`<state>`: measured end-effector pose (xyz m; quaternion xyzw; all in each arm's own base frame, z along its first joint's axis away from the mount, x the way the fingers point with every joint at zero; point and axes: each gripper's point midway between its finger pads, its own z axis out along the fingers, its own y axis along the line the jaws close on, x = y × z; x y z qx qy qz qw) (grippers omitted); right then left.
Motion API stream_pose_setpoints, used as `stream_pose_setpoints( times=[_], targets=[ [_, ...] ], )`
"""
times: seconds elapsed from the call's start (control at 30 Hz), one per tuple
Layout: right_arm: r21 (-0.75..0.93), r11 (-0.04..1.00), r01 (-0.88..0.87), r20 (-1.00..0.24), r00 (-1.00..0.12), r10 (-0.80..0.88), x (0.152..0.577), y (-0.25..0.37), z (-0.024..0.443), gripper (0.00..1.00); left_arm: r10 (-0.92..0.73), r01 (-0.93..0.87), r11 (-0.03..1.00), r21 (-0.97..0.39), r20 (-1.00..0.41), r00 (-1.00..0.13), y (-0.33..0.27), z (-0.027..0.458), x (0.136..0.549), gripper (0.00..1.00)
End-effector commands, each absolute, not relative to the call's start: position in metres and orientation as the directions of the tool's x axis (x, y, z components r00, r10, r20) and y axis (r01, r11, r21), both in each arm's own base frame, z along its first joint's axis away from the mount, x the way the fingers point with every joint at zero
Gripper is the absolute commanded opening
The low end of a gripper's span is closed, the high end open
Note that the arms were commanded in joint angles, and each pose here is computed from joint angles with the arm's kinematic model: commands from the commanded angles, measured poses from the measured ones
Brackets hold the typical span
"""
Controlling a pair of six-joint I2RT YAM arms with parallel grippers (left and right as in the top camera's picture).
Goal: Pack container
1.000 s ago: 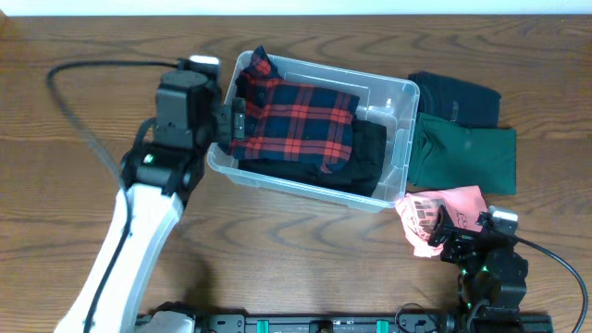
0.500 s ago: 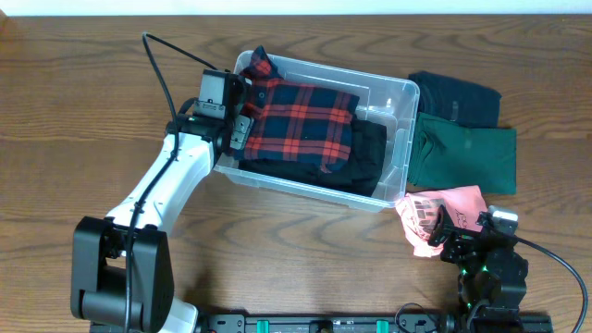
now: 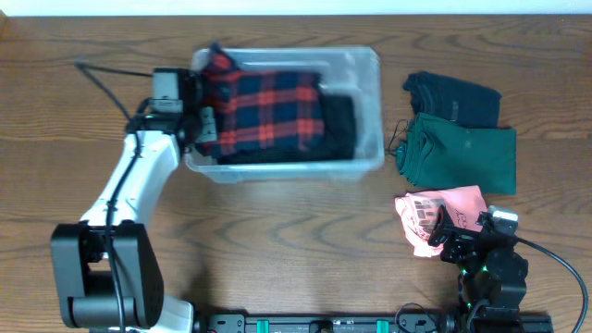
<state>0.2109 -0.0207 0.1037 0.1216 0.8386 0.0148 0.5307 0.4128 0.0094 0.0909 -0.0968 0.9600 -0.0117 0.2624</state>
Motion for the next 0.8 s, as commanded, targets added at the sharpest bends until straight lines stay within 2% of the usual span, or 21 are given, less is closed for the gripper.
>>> stream_pose_setpoints(
  times=[0.0, 0.13, 0.33, 0.57, 0.63, 0.77],
  targets=[
    [0.152, 0.97, 0.189, -0.884, -0.412, 0.219, 0.21, -0.02, 0.102, 0.99, -0.326, -0.362, 0.932, -0.024, -0.495, -0.805, 0.055, 0.083, 0.406, 0.32],
    [0.152, 0.97, 0.189, -0.884, -0.412, 0.219, 0.21, -0.02, 0.102, 0.99, -0.21, -0.234, 0.972, -0.016, -0.508, -0.836, 0.049, 0.086, 0.412, 0.37],
    [0.152, 0.97, 0.189, -0.884, -0.412, 0.219, 0.21, -0.02, 0.102, 0.99, 0.029, 0.051, 0.998, -0.027, -0.517, -0.856, 0.022, 0.087, 0.415, 0.37],
    [0.152, 0.97, 0.189, -0.884, -0.412, 0.219, 0.21, -0.02, 0.102, 0.99, 0.272, 0.281, 0.959, 0.04, -0.416, -0.868, 0.015, 0.074, 0.389, 0.29],
    [0.152, 0.97, 0.189, -0.884, -0.412, 0.219, 0.21, -0.02, 0.102, 0.99, 0.335, 0.334, 0.94, 0.065, -0.364, -0.869, 0.018, 0.069, 0.378, 0.21],
    [0.152, 0.97, 0.189, -0.884, -0.412, 0.219, 0.21, -0.02, 0.102, 0.99, 0.331, 0.328, 0.942, 0.069, -0.342, -0.879, 0.022, 0.067, 0.373, 0.19]
  ],
)
